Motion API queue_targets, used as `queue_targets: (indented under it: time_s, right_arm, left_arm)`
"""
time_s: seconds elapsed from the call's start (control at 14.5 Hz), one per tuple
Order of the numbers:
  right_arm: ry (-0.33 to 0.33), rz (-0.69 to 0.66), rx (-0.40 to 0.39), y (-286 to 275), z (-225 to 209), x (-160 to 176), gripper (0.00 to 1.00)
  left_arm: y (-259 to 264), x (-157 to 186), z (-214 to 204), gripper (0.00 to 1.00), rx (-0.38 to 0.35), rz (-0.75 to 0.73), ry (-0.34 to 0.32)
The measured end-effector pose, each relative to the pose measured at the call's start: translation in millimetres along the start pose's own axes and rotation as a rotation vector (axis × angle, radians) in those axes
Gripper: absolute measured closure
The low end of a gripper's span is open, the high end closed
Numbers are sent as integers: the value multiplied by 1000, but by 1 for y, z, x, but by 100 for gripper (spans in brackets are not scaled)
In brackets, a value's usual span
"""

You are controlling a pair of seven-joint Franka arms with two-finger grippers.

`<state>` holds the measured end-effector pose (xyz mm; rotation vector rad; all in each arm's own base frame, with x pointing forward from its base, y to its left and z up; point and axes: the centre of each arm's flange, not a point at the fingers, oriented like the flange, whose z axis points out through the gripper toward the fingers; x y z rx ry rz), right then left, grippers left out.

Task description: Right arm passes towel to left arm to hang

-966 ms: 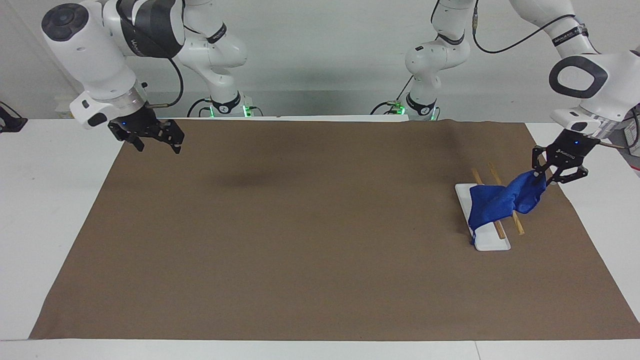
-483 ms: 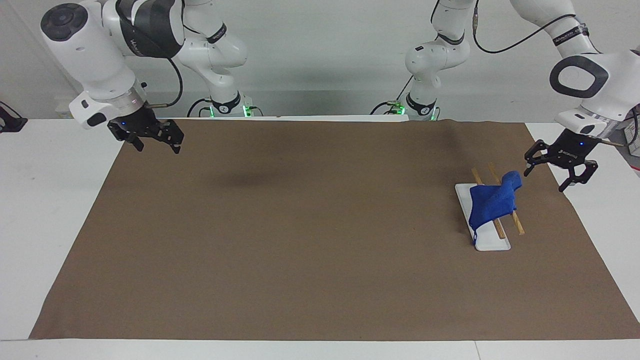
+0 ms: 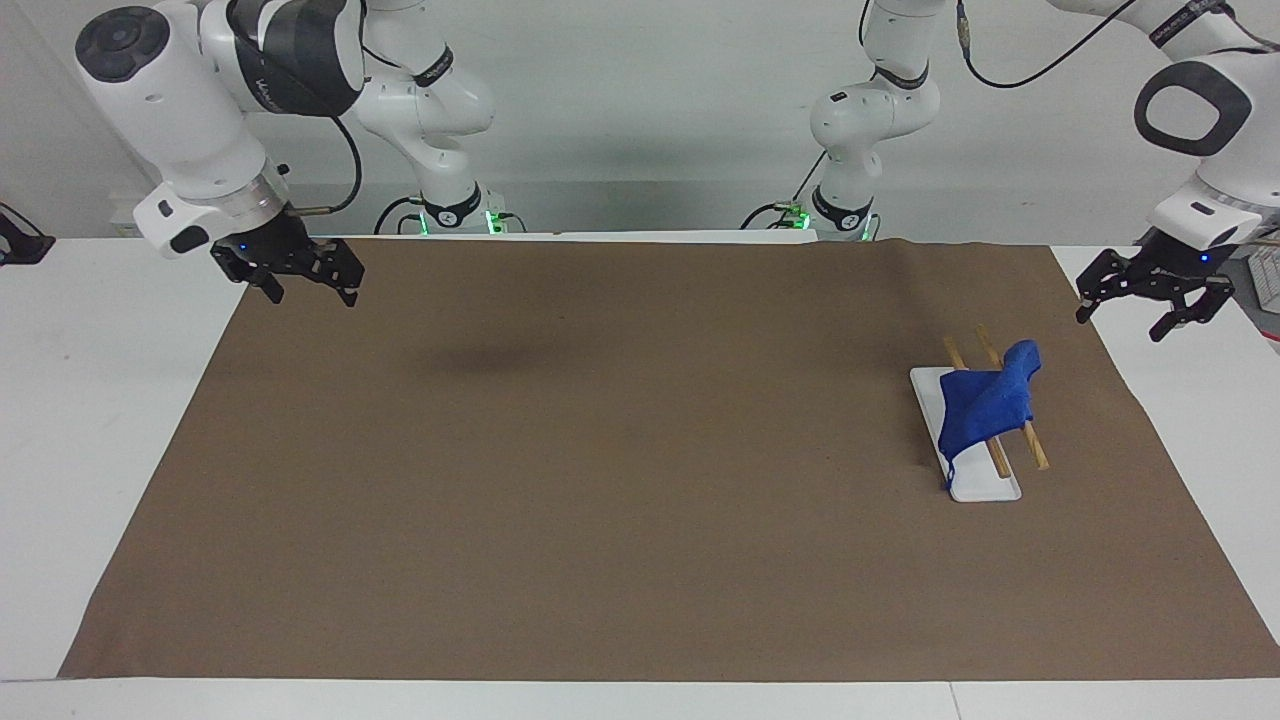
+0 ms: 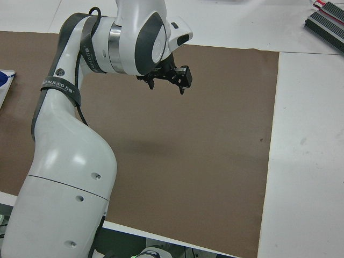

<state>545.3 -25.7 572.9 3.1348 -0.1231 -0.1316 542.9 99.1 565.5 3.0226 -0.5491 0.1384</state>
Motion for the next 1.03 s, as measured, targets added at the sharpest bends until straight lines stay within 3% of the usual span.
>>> queue_targets:
  time_s: [0.28,0.48,1.03]
  right_arm:
    - [3,2,0,1,-1,0,0]
    - [3,5,1,3,-2,0,0]
    - [-2,0,0,0,-1,-1,0]
  left_arm:
    - [94,35,-21,0,-43,-230,-152]
    - [143,39,-31,0,-6,-290,-245]
    - [140,41,-38,0,-5,-307,-246]
